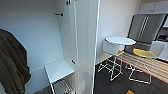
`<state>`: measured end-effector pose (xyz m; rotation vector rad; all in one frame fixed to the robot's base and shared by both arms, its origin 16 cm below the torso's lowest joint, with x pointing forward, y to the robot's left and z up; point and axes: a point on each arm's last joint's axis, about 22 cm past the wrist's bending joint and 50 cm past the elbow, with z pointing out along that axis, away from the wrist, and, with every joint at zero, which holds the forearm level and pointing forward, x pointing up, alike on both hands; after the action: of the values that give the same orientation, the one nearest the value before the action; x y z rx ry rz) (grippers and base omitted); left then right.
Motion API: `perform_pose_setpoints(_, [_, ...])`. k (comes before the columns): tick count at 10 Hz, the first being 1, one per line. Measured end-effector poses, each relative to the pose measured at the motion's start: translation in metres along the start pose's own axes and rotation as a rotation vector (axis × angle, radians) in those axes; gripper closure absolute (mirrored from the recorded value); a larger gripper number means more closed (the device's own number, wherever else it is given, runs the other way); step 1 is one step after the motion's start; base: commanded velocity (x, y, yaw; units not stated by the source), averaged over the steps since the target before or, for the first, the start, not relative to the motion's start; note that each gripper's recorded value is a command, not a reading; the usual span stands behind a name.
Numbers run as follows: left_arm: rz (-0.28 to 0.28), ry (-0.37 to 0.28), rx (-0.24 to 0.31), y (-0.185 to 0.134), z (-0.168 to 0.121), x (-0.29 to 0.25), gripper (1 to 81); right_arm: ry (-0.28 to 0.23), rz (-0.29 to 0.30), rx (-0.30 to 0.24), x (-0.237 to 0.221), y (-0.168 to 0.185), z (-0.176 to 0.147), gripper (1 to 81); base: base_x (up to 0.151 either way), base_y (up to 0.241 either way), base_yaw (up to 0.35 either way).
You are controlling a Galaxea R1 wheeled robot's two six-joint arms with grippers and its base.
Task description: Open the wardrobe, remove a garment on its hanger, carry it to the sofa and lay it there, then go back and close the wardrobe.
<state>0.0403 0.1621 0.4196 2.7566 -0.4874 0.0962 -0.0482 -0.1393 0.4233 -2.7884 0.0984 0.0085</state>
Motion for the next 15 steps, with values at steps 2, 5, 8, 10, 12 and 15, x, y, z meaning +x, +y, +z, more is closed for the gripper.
perform_pose_setpoints(2, [0.000, 0.000, 0.001, -0.0005, -0.0001, 0.0004, 1.0, 0.002, -0.001, 0.000, 0.0019, 0.0000, 0.0000, 1.0, 0.000, 0.000, 0.224])
perform_pose_setpoints(5, [-0.001, -0.002, 0.000, 0.0002, -0.0001, -0.0020, 1.0, 0.003, 0.000, 0.000, 0.0001, 0.0001, 0.0000, 1.0, 0.000, 0.000, 0.223])
perform_pose_setpoints(8, [0.001, 0.000, 0.000, -0.0005, -0.0001, 0.0005, 1.0, -0.002, 0.001, 0.000, -0.0022, 0.0001, -0.0001, 1.0, 0.000, 0.000, 0.223])
perform_pose_setpoints(10, [0.000, -0.001, 0.000, -0.0002, -0.0001, -0.0008, 1.0, 0.002, 0.000, 0.000, -0.0011, -0.0001, 0.0000, 1.0, 0.000, 0.000, 0.224])
perform_pose_setpoints(12, [0.000, 0.000, 0.000, -0.0004, -0.0001, 0.0001, 1.0, 0.002, 0.001, 0.001, -0.0016, -0.0002, 0.0000, 1.0, 0.000, 0.000, 0.223])
perform_pose_setpoints(15, [0.000, -0.003, -0.001, 0.0008, 0.0001, -0.0022, 1.0, 0.004, 0.000, 0.001, 0.0008, -0.0008, 0.0002, 1.0, 0.000, 0.000, 0.223])
